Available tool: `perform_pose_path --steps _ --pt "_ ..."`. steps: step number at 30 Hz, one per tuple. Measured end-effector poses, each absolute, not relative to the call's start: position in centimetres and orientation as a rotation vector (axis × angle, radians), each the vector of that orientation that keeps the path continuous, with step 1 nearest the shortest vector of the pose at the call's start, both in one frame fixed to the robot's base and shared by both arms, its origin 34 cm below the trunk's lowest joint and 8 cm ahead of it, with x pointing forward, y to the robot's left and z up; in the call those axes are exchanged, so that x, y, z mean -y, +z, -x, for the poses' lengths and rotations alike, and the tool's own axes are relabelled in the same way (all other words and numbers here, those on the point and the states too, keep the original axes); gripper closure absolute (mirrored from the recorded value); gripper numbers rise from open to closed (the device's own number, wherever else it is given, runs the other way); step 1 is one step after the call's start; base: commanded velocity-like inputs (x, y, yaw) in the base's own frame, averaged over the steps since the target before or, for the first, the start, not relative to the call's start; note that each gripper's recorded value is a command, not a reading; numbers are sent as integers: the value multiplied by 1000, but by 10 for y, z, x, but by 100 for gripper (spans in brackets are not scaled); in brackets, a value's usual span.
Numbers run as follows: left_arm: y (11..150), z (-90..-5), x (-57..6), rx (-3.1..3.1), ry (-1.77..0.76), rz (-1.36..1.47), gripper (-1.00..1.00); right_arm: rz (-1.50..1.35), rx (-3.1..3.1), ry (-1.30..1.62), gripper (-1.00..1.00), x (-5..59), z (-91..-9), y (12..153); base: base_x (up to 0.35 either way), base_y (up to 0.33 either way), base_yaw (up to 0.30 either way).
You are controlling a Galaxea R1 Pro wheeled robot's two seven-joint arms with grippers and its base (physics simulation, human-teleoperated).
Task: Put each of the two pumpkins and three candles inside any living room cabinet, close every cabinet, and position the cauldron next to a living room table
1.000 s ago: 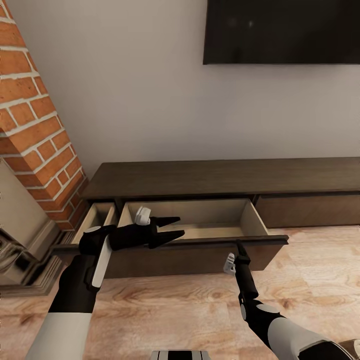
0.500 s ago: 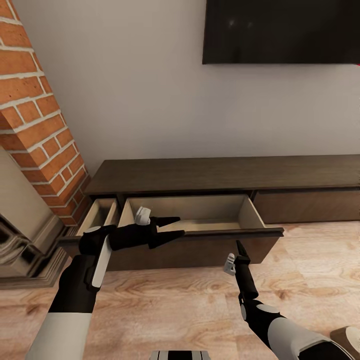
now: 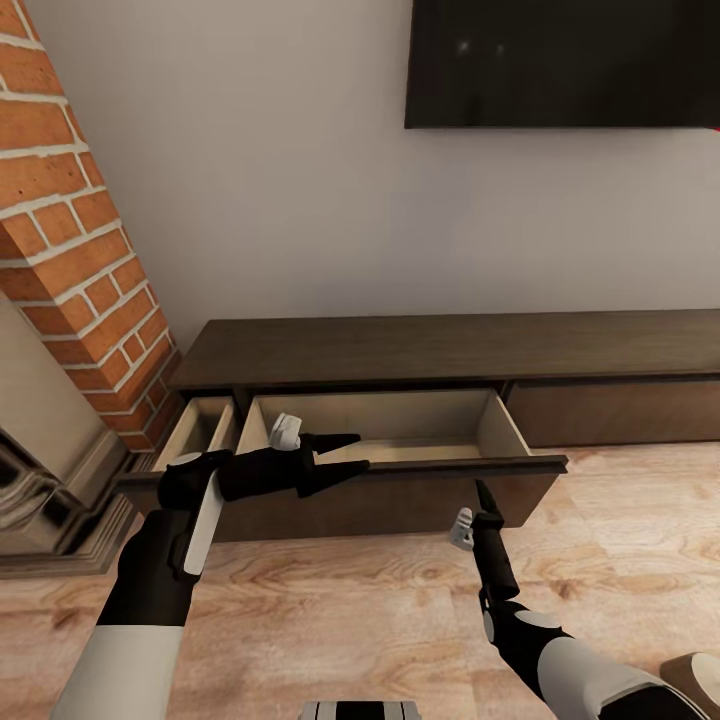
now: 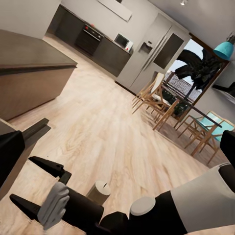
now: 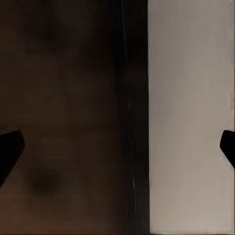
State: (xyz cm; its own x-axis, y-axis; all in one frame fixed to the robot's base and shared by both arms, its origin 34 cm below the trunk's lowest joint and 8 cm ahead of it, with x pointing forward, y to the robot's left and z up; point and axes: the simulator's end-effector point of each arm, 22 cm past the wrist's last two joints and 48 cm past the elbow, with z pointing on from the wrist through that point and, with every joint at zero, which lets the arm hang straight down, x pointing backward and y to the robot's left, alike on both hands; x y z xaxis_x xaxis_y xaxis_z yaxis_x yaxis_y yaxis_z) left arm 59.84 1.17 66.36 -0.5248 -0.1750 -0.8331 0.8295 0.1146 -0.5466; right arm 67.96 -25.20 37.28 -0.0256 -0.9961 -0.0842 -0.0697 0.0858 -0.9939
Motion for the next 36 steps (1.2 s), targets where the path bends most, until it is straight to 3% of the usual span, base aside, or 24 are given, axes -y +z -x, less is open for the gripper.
perform_pose_path --steps 9,24,36 --pt "664 -598 -10 -1570 -1539 -660 -100 1117 -1253 -1164 -100 264 -687 397 0 0 0" --pt "663 -598 -7 -1569 -1543 -660 -100 1005 -1316 -1225 -100 391 -703 430 0 0 0" --pt "663 -598 -8 -1569 -1541 -658 -100 935 -1543 -1164 -100 450 -725 435 0 0 0"
